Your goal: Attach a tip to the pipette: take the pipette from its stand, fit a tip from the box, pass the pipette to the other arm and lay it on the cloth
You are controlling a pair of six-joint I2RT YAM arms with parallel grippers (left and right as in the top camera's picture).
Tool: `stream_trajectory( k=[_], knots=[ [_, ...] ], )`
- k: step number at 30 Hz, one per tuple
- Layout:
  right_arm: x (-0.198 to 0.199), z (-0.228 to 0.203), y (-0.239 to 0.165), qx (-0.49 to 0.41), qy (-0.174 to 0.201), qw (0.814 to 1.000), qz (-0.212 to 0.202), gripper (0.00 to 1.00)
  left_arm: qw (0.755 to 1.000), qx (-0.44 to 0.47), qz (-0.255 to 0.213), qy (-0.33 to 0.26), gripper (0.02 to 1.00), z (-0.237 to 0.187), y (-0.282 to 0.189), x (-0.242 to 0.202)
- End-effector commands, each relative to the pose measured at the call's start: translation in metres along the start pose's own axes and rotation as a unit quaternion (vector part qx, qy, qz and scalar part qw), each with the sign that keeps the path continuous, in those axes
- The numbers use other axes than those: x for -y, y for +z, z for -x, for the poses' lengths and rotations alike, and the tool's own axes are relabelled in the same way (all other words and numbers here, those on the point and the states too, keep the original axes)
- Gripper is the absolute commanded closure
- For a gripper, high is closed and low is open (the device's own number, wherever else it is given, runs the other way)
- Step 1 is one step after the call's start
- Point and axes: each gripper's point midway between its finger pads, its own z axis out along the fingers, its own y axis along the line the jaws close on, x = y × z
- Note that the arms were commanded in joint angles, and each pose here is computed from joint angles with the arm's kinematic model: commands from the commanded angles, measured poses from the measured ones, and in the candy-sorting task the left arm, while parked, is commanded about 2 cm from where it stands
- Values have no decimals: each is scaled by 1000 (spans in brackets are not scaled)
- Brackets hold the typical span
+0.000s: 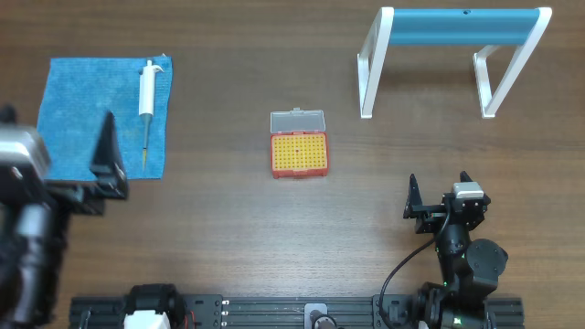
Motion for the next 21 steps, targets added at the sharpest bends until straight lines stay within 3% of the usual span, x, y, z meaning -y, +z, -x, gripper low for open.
stream_trajectory(
  k=[1, 5, 14, 21],
  knots=[
    [3, -2, 0, -1, 6, 1000, -8, 69, 998, 23, -9, -49, 23, -48, -14, 9],
    [3, -2, 0, -1, 6, 1000, -8, 69, 996, 47, -7, -79, 23, -81, -18, 12],
    [3, -2, 0, -1, 6, 1000, -8, 69, 993, 89, -16, -73, 23, -140, -19, 21],
    [3, -2, 0, -1, 6, 1000, -8, 69, 994, 61, -34, -78, 23, -186, 5, 30]
  ],
)
